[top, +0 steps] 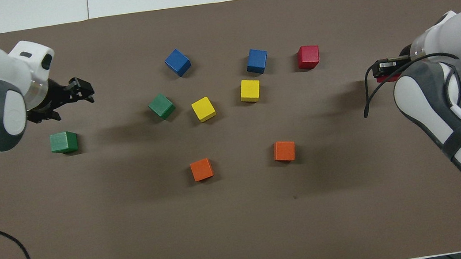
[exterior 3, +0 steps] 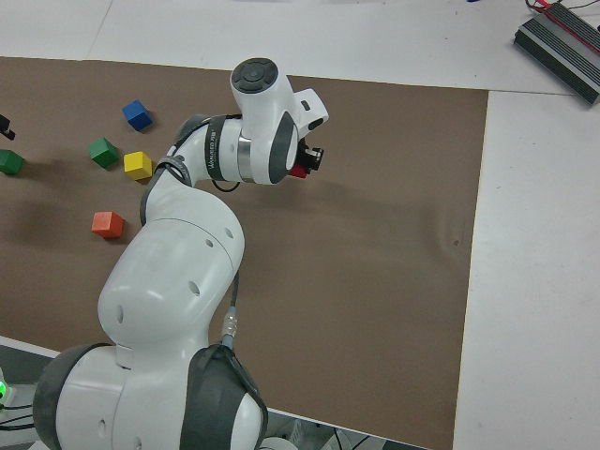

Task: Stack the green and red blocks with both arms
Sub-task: 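Reach the left gripper to the second green cube and grasp it, then stack the green cube with the left gripper while the right gripper grasps red, then carry the red cube with the right gripper toward the other red cube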

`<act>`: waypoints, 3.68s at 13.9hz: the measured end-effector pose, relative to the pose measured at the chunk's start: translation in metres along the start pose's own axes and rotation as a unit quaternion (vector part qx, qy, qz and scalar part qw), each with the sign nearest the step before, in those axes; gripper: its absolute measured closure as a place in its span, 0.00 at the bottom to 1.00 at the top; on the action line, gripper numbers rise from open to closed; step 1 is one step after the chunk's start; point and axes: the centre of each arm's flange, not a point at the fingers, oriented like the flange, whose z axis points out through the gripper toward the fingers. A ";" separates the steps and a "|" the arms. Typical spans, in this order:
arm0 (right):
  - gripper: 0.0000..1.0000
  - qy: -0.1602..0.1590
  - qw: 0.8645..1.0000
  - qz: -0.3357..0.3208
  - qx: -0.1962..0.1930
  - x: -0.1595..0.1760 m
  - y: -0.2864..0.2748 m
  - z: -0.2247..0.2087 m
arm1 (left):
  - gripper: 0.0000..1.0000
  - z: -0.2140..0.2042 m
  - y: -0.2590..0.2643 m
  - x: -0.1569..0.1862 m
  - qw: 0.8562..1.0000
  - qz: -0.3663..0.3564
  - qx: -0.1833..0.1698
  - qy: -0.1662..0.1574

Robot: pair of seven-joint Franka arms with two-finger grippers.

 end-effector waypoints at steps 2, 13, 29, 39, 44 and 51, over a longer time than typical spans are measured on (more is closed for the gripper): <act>0.45 -0.008 1.000 -0.013 -0.001 -0.006 0.017 0.010 | 0.00 0.013 0.066 -0.021 0.997 -0.078 -0.001 0.000; 0.41 0.015 0.998 -0.060 -0.010 -0.027 0.044 0.073 | 0.00 0.125 0.137 -0.072 0.984 -0.174 -0.014 0.036; 0.00 0.028 0.999 0.006 -0.016 0.052 -0.166 -0.015 | 0.45 0.039 -0.142 0.002 0.983 0.177 0.035 -0.037; 0.00 0.029 0.999 0.006 -0.020 0.084 -0.195 0.054 | 0.45 0.062 -0.138 -0.012 0.982 0.188 0.031 -0.018; 0.19 0.026 0.999 0.005 -0.021 0.083 -0.195 0.068 | 0.45 0.063 -0.137 -0.012 0.983 0.184 0.023 -0.009; 0.45 0.018 0.999 0.010 -0.026 0.085 -0.187 0.066 | 0.44 0.064 -0.137 -0.014 0.983 0.185 0.021 -0.003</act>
